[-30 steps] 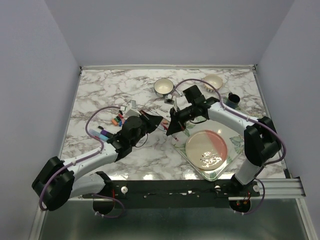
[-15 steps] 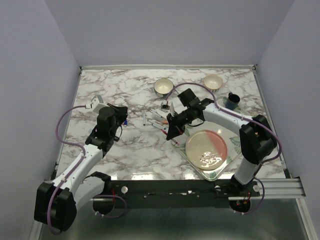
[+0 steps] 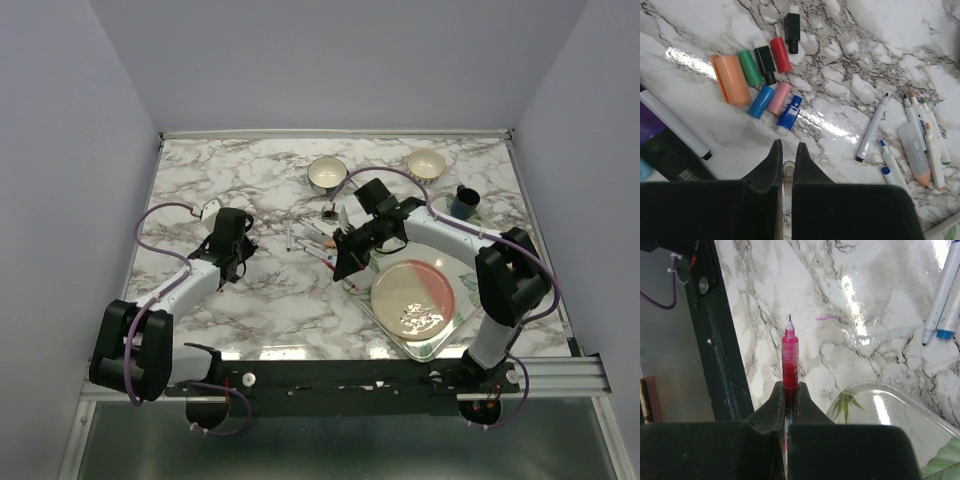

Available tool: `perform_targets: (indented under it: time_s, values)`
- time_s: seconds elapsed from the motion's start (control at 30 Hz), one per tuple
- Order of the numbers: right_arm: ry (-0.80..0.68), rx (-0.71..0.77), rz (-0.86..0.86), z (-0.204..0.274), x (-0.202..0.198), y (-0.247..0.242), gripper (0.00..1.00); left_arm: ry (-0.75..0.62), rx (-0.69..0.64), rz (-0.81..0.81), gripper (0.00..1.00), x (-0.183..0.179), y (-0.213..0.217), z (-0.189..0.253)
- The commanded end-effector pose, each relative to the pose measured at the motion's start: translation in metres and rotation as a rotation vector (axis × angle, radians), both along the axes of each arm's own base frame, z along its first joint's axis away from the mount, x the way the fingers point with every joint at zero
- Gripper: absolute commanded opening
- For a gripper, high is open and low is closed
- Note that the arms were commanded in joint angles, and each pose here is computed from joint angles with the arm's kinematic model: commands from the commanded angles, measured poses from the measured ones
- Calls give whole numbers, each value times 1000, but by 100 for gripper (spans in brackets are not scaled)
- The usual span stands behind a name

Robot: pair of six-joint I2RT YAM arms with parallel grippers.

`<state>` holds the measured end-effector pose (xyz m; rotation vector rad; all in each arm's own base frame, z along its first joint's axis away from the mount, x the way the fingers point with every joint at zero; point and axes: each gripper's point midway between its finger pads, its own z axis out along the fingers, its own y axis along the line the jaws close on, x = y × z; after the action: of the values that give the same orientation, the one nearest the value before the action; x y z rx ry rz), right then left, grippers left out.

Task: Open the pen caps
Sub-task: Place the pen cap on the table with the left arm

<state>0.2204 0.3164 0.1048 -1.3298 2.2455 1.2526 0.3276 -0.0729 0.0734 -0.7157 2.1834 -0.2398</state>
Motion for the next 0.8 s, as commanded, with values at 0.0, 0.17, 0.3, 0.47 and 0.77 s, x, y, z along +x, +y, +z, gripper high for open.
perform_targets:
  time_s: [0.0, 0.17, 0.3, 0.47, 0.77]
  values:
    - [-16, -2, -3, 2, 6, 5, 1, -1, 50, 59, 0, 10, 17, -4]
    - [-21, -2, -3, 3, 7, 5, 1, 68, 92, 99, 1, 7, 28, -23]
    - [-21, -3, -1, 3, 6, 4, 1, 86, 101, 117, 14, 6, 32, -33]
    - [-23, -4, -1, 3, 7, 4, 1, 97, 111, 132, 29, 5, 37, -37]
    - [-65, -38, -10, -2, 13, 0, 1, 72, 119, 152, 42, 7, 42, -26]
